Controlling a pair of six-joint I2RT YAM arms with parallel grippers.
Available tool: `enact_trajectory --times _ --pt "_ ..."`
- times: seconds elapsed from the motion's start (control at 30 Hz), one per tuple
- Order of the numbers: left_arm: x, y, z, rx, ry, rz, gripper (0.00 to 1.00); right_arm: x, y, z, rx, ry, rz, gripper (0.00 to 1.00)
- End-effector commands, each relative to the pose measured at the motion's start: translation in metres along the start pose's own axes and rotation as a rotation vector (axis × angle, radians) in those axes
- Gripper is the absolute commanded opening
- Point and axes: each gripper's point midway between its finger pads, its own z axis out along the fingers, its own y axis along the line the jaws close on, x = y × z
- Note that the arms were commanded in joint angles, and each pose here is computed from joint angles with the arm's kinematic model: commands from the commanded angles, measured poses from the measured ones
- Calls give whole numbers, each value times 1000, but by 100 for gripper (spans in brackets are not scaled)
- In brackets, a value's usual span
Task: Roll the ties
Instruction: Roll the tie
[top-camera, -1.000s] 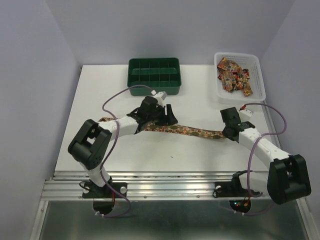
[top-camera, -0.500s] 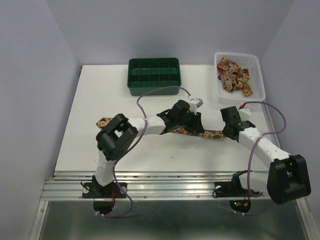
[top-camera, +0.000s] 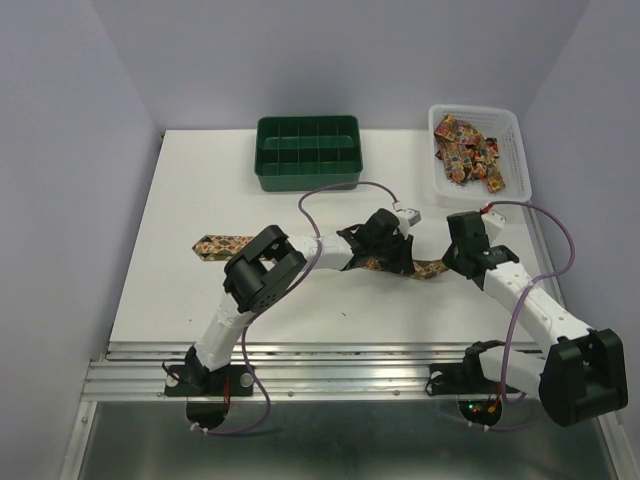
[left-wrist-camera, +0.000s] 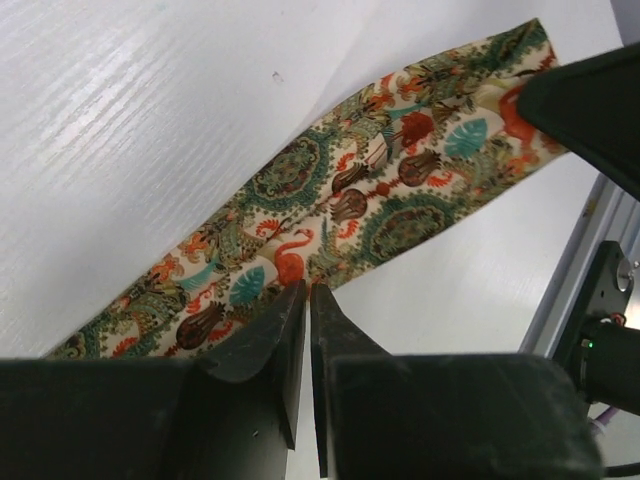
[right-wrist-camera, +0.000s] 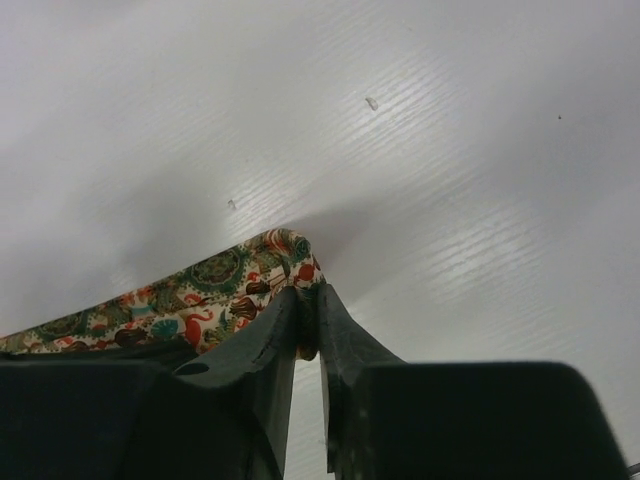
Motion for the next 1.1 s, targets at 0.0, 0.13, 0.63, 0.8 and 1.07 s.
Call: enact_trajectory --times 0.0,0.13,0.63,0.8,1.07 --pt "-25 -14 5 14 -54 33 17 -18 20 -7 -87 -37 32 16" --pt "-19 -2 14 -31 -40 23 15 -18 23 -8 -113 -36 41 3" --pt "-26 16 10 -150 -78 16 9 -20 -15 -8 84 -72 70 25" --pt "-29 14 7 -154 -87 18 7 5 -22 10 133 -19 74 59" --pt "-41 22 4 -208 -118 23 6 13 -34 12 102 -30 139 58"
